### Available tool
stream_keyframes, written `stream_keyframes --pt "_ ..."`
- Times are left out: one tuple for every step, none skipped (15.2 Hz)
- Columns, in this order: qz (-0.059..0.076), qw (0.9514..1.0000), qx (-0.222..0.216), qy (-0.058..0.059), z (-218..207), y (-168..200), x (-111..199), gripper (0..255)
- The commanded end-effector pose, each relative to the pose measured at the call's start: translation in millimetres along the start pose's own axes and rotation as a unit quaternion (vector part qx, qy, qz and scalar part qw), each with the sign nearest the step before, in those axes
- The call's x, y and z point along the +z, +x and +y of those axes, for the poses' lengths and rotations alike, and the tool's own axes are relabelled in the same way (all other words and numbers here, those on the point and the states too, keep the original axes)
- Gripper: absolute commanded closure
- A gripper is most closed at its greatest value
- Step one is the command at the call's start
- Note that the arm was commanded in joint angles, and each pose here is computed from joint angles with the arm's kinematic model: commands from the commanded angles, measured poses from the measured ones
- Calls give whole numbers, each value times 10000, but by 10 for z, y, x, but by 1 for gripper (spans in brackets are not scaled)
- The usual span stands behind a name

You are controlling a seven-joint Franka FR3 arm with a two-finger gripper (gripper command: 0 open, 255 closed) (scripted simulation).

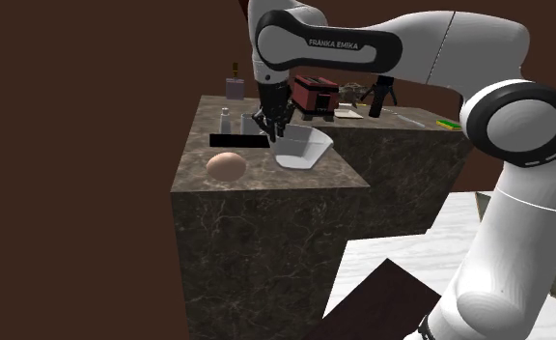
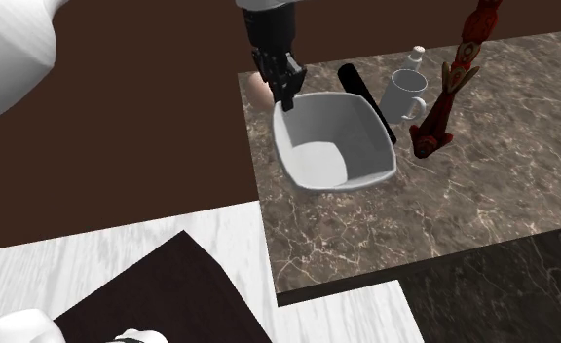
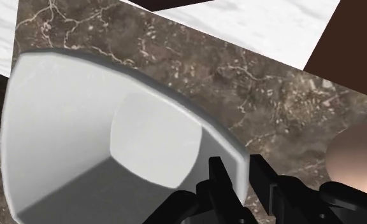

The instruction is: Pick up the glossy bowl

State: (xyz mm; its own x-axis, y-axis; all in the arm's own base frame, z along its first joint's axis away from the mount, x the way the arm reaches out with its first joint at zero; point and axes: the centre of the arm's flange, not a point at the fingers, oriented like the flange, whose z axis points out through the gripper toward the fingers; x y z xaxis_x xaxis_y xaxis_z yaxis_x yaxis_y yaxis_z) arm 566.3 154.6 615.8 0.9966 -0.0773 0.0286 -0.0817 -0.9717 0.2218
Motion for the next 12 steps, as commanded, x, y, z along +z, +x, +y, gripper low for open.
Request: stream_keyframes --pt "2 10000 -2 1 20 -2 -106 255" --pt "2 10000 -2 1 32 0 -157 255" --pt "2 10000 -2 1 44 2 -208 255" --pt "2 10000 -2 1 55 3 -260 255" --pt "2 10000 -2 1 67 5 -311 255" --pt "2 10000 -2 1 79 6 -363 255" --pt "2 10000 -2 1 91 8 -414 255" --pt "2 10000 -2 1 102 9 -466 255" --pt "2 10000 -2 1 114 11 -517 255" --pt "2 10000 -2 1 126 12 -569 255" --pt "2 10000 -2 1 127 12 -577 255" --pt "2 10000 -1 1 128 12 -576 255"
